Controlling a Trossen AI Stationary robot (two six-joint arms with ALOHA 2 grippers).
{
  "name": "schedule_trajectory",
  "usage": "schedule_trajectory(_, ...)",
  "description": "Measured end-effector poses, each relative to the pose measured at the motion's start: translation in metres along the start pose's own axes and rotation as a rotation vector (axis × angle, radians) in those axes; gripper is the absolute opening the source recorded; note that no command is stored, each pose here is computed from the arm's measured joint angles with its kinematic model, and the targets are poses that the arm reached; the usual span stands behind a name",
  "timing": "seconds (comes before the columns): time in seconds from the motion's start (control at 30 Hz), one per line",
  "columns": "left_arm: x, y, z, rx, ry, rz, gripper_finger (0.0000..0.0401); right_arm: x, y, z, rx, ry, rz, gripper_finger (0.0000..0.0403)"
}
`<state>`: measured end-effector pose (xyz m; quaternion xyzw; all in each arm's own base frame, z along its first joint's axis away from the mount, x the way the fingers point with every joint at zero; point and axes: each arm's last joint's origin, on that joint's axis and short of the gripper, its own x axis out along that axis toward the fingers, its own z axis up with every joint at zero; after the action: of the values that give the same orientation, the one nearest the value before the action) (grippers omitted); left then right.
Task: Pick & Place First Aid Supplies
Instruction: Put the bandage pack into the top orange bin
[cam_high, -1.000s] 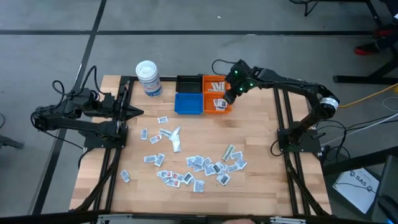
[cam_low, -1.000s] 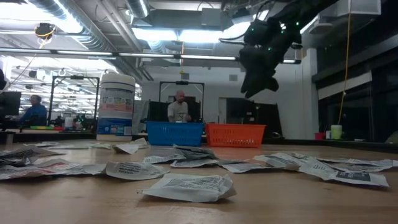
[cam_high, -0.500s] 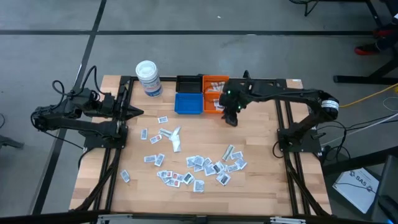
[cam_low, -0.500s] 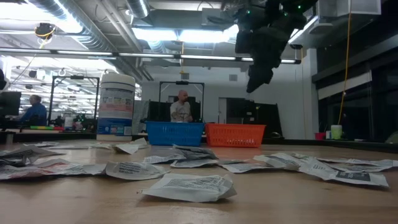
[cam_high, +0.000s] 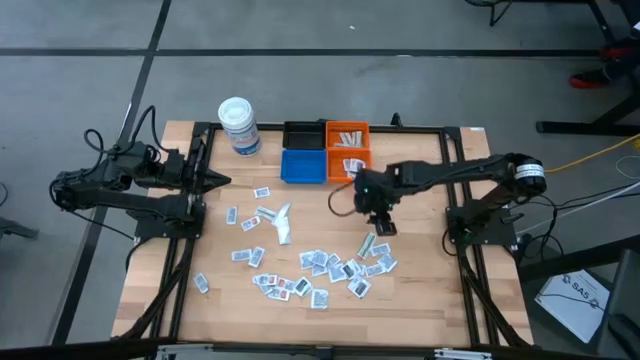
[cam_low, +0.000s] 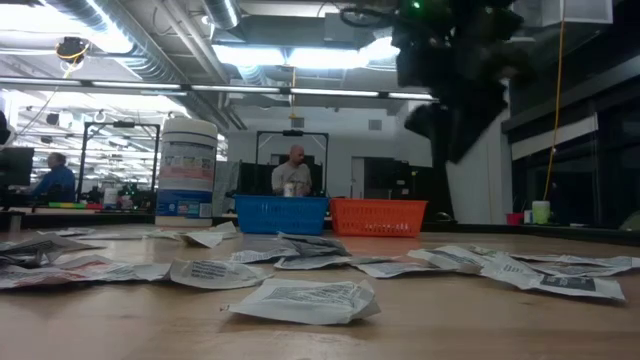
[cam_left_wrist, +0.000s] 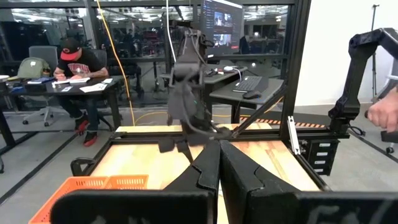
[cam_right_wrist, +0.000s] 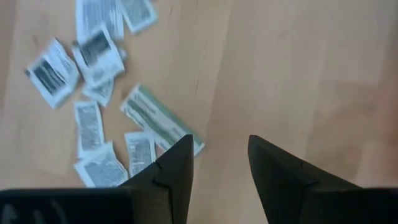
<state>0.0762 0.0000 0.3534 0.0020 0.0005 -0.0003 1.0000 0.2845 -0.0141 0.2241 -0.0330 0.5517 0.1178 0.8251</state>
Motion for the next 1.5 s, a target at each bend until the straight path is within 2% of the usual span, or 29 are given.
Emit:
schedule_trajectory(0.33,0.0,0.0,0.0,0.0,0.0,0.0,0.0004,0.039,0.013,-0.024,-0.04,0.027,-0.02,0.0153)
schedule_trajectory(1.1,0.0,0.0,0.0,0.0,0.0,0.0,0.0004,0.084,0.016,-0.025,-0.056,0.13,0.015,0.0152)
schedule_trajectory(1.23,0.0,0.0,0.0,0.0,0.0,0.0,0.0004,0.084,0.016,-0.025,-0.053,0.131,0.01,0.0131)
schedule_trajectory(1.5,0.0,0.0,0.0,0.0,0.0,-0.001,0.0004,0.085,0.015,-0.025,-0.023,0.134,-0.018,0.0044)
